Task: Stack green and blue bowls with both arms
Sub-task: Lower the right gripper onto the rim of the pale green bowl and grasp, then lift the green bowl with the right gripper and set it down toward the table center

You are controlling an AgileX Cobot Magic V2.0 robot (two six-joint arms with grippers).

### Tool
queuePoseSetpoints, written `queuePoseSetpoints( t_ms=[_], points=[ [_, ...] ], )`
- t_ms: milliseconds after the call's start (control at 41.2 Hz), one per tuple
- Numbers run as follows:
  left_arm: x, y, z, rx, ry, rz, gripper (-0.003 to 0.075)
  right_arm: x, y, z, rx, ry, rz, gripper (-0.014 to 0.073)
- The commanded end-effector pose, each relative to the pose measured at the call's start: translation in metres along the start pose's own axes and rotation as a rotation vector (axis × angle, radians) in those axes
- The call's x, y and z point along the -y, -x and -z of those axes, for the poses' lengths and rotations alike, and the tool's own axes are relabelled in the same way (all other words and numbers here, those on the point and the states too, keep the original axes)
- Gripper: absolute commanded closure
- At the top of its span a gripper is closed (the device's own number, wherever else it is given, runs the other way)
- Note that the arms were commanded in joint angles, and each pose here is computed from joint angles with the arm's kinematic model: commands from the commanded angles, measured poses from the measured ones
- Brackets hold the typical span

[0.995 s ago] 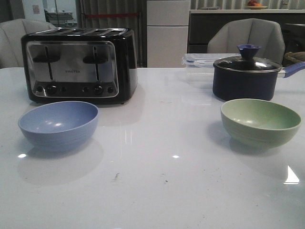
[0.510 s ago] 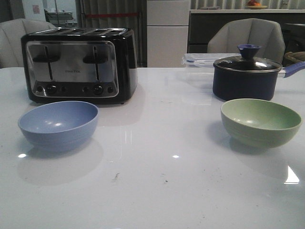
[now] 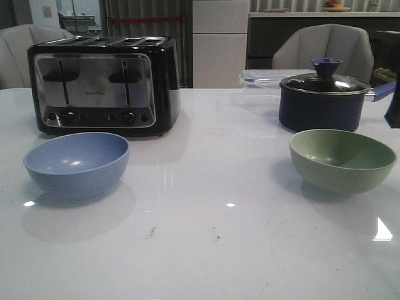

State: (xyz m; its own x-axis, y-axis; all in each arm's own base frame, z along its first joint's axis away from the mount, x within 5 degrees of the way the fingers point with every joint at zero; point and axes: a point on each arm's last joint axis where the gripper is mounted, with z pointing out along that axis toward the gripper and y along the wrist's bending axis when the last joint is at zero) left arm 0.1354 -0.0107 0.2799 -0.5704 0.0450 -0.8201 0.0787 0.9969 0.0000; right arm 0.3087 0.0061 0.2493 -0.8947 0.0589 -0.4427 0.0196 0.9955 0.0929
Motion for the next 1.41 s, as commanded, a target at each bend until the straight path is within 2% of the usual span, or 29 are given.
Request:
queuePoseSetpoints(
  t_ms=[0,170,413,510,655,777,922,1019,1189,1383],
  points=[
    [0.001,0.017,0.004,0.105,-0.004,0.004,0.0285,-0.001,0.024,-0.001,0.039,0.015,0.006,0.0003],
    [0.001,0.017,0.004,0.105,-0.004,0.004,0.0285,0.001,0.043,-0.031,-0.001,0.013,0.003,0.0004],
    [0.001,0.017,0.004,0.103,-0.004,0.004,0.0285,0.003,0.052,-0.063,-0.049,0.01,0.0,0.0022],
    [0.001,0.017,0.004,0.103,-0.004,0.004,0.0285,0.003,0.051,-0.067,-0.06,0.009,0.0,0.012],
    [0.001,0.017,0.004,0.103,-0.004,0.004,0.0285,0.003,0.051,-0.066,-0.065,0.01,0.0,0.0323],
    [0.001,0.017,0.004,0.103,-0.004,0.004,0.0285,0.003,0.05,-0.065,-0.075,0.011,0.0,0.0447],
    [0.001,0.017,0.004,0.103,-0.004,0.004,0.0285,0.001,0.051,-0.055,-0.059,0.013,0.004,0.0546],
    [0.001,0.017,0.004,0.103,-0.004,0.004,0.0285,-0.001,0.052,-0.041,-0.036,0.017,0.013,0.054],
    [0.001,0.017,0.004,0.103,-0.006,0.009,0.0285,-0.026,0.051,-0.006,0.009,0.052,0.106,0.054],
    [0.001,0.017,0.004,0.103,-0.006,0.009,0.0285,-0.088,0.036,0.016,0.025,0.147,0.269,0.054]
  ],
)
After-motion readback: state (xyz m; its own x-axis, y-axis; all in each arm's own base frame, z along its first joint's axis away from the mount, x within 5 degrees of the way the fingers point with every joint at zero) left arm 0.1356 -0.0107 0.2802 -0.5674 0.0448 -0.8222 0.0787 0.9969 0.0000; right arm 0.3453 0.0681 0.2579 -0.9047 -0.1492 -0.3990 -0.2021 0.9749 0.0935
